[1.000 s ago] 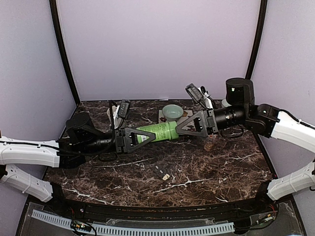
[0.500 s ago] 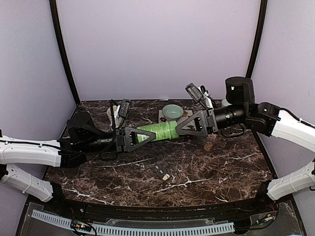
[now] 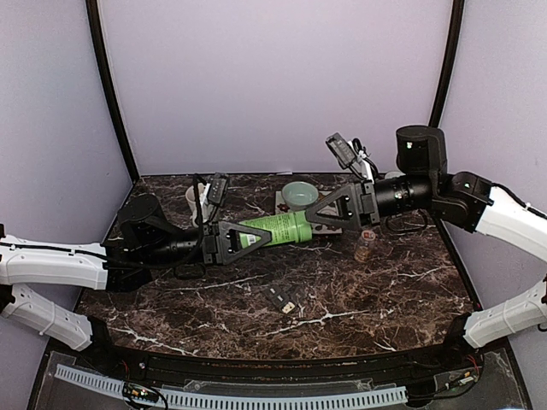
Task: Sort the pills into containers
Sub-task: Screw the lid of the pill bottle onto the pill bottle.
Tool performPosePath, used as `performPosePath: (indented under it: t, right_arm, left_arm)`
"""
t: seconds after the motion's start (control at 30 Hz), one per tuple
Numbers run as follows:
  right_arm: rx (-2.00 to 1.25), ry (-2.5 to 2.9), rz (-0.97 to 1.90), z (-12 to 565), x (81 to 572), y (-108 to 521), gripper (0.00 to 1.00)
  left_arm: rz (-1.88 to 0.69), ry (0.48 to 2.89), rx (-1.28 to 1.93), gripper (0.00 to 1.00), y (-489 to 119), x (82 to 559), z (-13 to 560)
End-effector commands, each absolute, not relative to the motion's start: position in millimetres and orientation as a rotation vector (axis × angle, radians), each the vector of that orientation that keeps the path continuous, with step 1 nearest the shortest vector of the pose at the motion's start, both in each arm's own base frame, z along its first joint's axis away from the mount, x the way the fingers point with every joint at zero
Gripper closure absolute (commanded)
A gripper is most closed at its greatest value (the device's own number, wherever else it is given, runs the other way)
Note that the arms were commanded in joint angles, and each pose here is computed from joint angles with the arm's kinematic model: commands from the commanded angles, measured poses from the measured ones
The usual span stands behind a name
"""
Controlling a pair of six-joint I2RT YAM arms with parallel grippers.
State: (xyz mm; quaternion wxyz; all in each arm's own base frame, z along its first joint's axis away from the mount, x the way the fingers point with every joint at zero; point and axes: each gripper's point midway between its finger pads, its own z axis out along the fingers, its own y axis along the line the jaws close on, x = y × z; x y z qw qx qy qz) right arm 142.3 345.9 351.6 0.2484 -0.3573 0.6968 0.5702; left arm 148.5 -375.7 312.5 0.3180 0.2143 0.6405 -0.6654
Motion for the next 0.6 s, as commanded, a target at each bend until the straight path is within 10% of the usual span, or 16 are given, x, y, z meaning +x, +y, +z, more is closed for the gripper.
performPosePath:
  t: [0.0,0.57]
  right_arm:
    - [-0.972,1.825,1.522,371,142,342,0.26]
    - [-0.975,1.87,1.594,351,145,344,0.23]
  left_arm:
    - [-1.788,1.567,0.57,1.0,-372,147,343]
    - [-1.823,1.555,0.587,1.0,-372,142,352]
